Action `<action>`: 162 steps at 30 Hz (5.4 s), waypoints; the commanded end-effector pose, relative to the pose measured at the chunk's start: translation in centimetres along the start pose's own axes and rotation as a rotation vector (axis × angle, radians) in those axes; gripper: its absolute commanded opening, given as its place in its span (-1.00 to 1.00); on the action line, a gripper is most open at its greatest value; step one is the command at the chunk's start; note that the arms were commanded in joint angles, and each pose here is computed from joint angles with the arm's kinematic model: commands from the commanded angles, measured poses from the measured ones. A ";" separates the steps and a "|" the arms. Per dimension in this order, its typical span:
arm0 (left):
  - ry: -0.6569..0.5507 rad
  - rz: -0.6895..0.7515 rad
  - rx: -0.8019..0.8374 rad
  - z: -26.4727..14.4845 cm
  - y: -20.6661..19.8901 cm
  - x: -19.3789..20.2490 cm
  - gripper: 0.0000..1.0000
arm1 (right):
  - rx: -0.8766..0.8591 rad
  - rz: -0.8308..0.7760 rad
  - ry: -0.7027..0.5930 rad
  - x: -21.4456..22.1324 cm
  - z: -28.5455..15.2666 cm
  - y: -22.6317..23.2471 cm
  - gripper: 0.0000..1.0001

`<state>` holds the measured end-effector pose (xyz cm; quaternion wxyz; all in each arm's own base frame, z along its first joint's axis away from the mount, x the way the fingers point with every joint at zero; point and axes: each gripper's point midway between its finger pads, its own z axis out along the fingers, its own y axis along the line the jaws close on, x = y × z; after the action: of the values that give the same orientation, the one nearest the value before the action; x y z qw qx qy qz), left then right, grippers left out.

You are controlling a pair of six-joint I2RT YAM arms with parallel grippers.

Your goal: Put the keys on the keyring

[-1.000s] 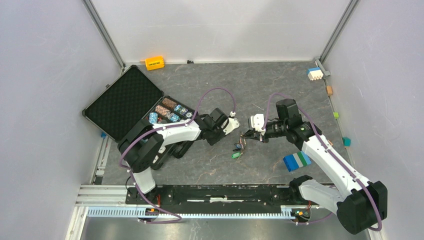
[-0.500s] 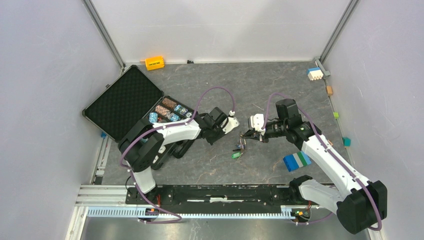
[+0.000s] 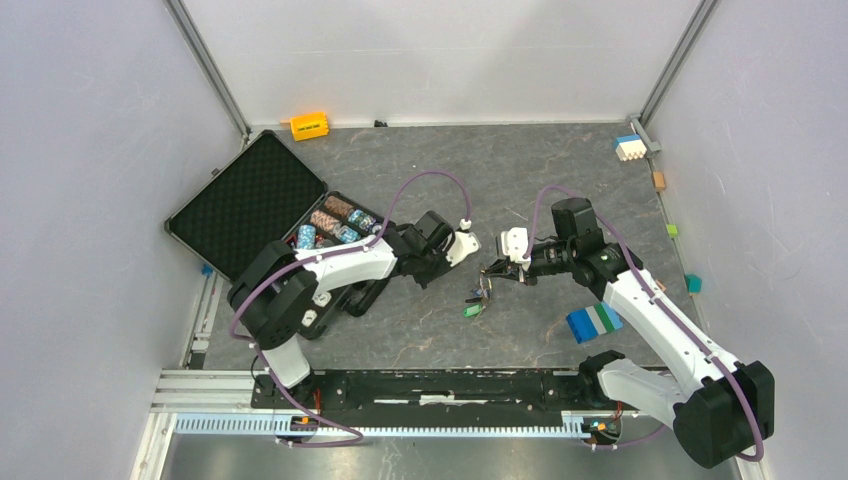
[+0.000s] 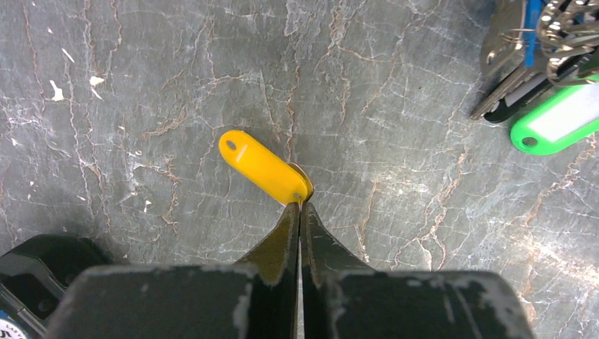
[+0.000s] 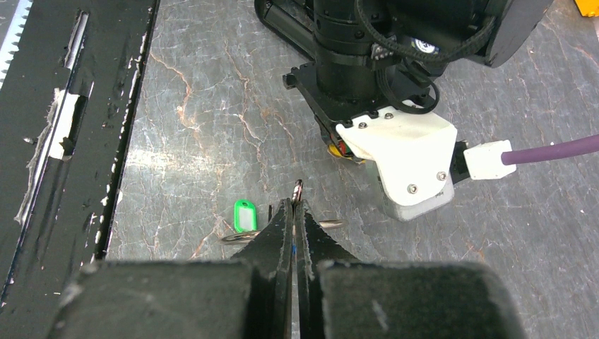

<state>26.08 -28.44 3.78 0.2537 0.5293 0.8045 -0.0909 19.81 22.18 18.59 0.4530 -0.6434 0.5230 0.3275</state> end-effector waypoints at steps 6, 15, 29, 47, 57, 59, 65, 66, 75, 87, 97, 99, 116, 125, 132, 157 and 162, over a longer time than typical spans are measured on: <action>-0.003 0.102 0.011 -0.1 0.2 0.5 -0.75 | 0.011 -0.040 -0.018 -0.8 -0.2 -0.5 -1.00; -0.004 0.079 0.012 -0.2 -0.1 1.0 -0.54 | 0.013 -0.043 -0.018 -0.9 -0.2 -0.5 -1.00; -0.024 0.058 0.011 0.2 -0.1 0.4 -0.49 | 0.015 -0.041 -0.013 -0.7 -0.2 -0.6 -1.00; -0.029 0.058 0.039 0.6 -0.6 0.4 -0.91 | 0.019 -0.045 -0.013 -0.8 -0.3 -0.6 -1.00; -0.132 0.103 0.104 -1.3 -1.6 -1.0 -0.96 | 0.020 -0.074 -0.035 -1.7 -0.6 -0.4 -1.00; -0.197 0.118 0.121 -2.8 -1.9 -2.0 -0.95 | 0.012 -0.086 -0.052 -2.2 -0.7 -0.1 -1.00; -0.361 0.137 0.127 -8.0 -1.8 -5.3 -0.96 | 0.014 -0.134 -0.104 -4.2 -1.3 0.3 -1.00; -0.371 0.139 0.143 -8.8 -1.9 -5.8 -0.96 | 0.015 -0.131 -0.112 -4.4 -1.4 0.3 -1.00; -0.552 0.263 0.281 -18.3 -4.5 -10.1 -0.96 | 0.024 -0.129 -0.232 -8.4 -1.6 -0.2 -1.00; -0.661 0.459 0.216 -20.7 -4.6 -11.4 -0.96 | -0.028 -0.022 -0.391 -12.2 -1.0 -0.6 -1.00; -0.660 0.497 -0.082 -20.8 -1.7 -12.5 -0.96 | -0.037 0.333 -0.505 -12.1 0.4 -1.6 -1.00; -0.675 0.485 -0.142 -21.0 -1.1 -12.6 -0.96 | -0.014 0.372 -0.499 -11.4 0.8 -2.0 -1.00; -0.699 0.497 -0.296 -20.2 -1.6 -12.7 -0.96 | 0.046 0.509 -0.532 -10.2 1.7 -3.7 -1.00; -0.706 0.521 -0.289 -20.3 -2.2 -12.4 -0.96 | 0.061 0.519 -0.526 -9.7 1.9 -4.0 -1.00; -0.709 0.527 -0.289 -20.4 -2.4 -12.4 -0.95 | 0.078 0.538 -0.515 -9.2 2.1 -4.4 -1.00; -0.706 0.532 -0.344 -20.5 -1.9 -12.7 -0.96 | 0.048 0.557 -0.520 -8.9 2.3 -4.0 -1.00; -0.709 0.532 -0.340 -20.5 -2.0 -12.8 -0.96 | 0.049 0.557 -0.518 -8.7 2.4 -4.0 -1.00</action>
<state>21.60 -30.84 25.41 0.5798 0.6133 0.5312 -0.0740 21.78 27.86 25.30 0.4607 -0.3508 0.5760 0.5770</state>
